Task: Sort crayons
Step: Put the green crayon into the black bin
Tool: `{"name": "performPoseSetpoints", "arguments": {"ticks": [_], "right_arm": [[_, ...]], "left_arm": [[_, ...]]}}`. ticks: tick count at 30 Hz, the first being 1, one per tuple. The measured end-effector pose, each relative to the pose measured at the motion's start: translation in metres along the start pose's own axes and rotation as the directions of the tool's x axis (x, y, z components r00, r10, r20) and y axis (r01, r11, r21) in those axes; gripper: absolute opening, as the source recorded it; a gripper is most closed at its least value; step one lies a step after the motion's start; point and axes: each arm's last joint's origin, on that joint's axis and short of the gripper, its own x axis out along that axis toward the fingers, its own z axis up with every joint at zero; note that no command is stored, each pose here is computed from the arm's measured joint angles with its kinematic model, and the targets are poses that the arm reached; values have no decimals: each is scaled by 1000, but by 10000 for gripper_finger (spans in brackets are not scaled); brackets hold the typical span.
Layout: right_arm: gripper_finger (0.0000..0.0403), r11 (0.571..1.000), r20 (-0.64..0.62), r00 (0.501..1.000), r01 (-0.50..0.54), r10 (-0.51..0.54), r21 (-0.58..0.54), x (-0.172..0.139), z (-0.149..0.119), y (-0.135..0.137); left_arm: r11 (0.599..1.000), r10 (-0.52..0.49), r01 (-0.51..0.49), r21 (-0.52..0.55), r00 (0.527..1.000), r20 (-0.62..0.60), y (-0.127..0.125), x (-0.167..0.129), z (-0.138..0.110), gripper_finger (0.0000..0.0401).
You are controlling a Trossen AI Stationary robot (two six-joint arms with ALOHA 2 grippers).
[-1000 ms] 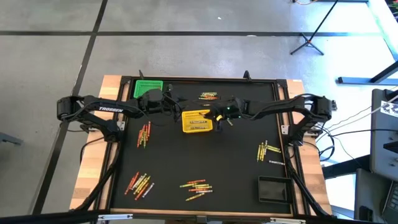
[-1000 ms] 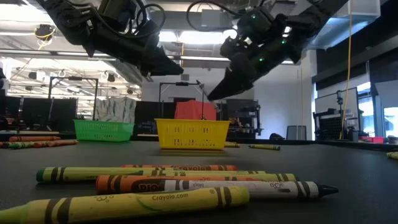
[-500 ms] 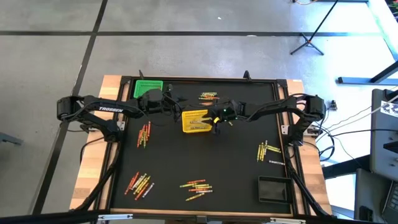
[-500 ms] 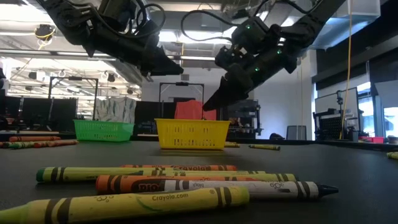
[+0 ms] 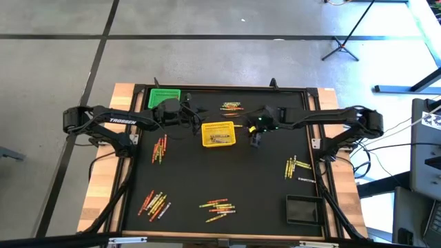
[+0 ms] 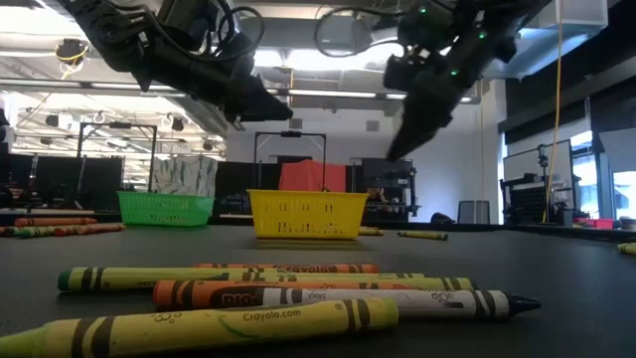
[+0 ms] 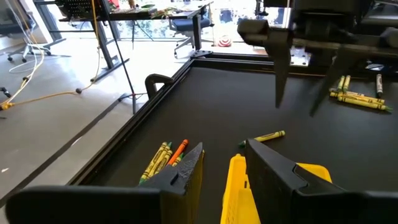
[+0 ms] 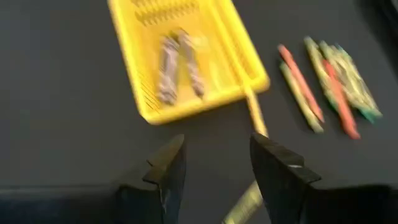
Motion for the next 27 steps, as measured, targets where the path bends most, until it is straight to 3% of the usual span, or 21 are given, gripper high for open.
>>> {"name": "performPoseSetpoints", "arguments": {"ticks": [7, 12, 17, 27], "right_arm": [[165, 987, -148, 982, 132, -119, 86, 3, -24, -3], [165, 964, -161, 969, 211, -185, 163, 19, -44, -5], [165, 955, -135, 973, 213, -188, 208, 38, -56, -5], [165, 950, -212, 958, 237, -194, 203, 71, -68, -4]], "left_arm": [[1000, -11, 11, 2, 1000, -2, -3, 0, 0, 107], [1000, -11, 11, 3, 1000, 2, -3, 0, 0, 107], [1000, -11, 11, 3, 1000, 2, -3, 0, 0, 107], [1000, -11, 11, 4, 1000, 2, -3, 0, 0, 107]]}}
